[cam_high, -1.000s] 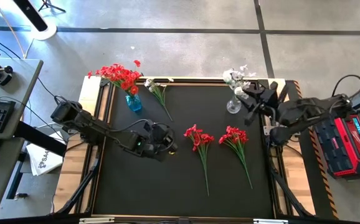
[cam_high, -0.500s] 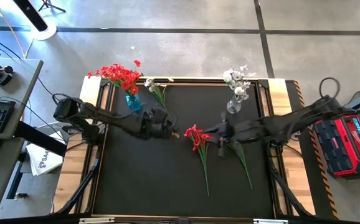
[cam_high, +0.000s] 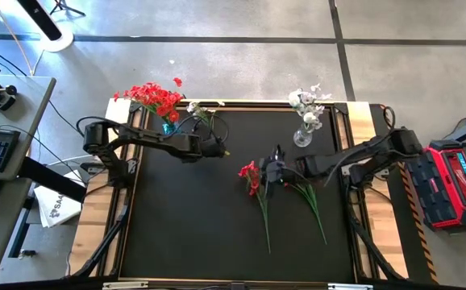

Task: Sort flowers into vase by color
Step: Move the white flowers to the center of the table

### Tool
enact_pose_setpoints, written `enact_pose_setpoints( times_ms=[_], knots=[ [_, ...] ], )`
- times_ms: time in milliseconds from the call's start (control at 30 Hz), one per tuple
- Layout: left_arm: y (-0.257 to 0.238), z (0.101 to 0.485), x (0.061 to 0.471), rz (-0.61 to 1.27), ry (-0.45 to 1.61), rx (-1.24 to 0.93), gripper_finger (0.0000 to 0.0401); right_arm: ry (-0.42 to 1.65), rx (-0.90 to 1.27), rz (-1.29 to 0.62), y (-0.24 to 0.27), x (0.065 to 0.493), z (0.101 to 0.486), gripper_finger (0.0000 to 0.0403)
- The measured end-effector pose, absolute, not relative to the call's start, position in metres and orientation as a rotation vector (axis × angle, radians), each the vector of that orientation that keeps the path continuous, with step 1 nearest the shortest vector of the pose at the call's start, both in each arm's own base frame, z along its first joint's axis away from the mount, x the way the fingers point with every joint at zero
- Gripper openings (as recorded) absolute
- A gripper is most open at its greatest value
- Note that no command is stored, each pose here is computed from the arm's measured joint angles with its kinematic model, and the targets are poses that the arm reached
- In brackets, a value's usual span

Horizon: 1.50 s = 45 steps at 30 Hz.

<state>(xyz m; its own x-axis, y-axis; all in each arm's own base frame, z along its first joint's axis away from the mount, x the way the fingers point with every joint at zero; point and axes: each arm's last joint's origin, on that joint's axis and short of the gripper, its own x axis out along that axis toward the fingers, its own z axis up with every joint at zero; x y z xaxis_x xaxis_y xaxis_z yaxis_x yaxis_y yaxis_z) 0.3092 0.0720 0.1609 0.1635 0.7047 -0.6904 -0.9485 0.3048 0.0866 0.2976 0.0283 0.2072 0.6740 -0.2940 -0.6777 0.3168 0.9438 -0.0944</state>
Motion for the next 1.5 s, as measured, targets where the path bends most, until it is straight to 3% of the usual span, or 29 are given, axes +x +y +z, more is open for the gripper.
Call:
enact_pose_setpoints(
  times_ms=[200, 333, 733, 933, 1200, 1500],
  knots=[
    [0.089, 0.142, 0.312, 1.242, 0.747, -0.464, 0.0215, 0.589, -0.004, -0.432, -0.018, 0.312, 0.221, 0.024],
    [0.103, 0.129, 0.314, 1.232, 0.783, -0.482, 0.0227, 0.512, -0.059, -0.446, -0.031, 0.316, 0.229, 0.0271],
    [0.132, 0.108, 0.32, 1.164, 0.824, -0.389, 0.0225, 0.475, -0.06, -0.362, -0.001, 0.318, 0.231, 0.0256],
    [0.114, 0.108, 0.327, 1.015, 0.889, -0.377, 0.0182, 0.464, -0.102, -0.263, 0.042, 0.315, 0.232, 0.0254],
    [0.044, 0.112, 0.337, 0.837, 0.951, -0.334, 0.0102, 0.472, -0.144, -0.126, 0.087, 0.305, 0.23, 0.0254],
    [-0.034, 0.126, 0.309, 0.821, 1.065, -0.254, 0.0041, 0.548, -0.189, -0.094, 0.097, 0.295, 0.226, 0.0254]
  ],
)
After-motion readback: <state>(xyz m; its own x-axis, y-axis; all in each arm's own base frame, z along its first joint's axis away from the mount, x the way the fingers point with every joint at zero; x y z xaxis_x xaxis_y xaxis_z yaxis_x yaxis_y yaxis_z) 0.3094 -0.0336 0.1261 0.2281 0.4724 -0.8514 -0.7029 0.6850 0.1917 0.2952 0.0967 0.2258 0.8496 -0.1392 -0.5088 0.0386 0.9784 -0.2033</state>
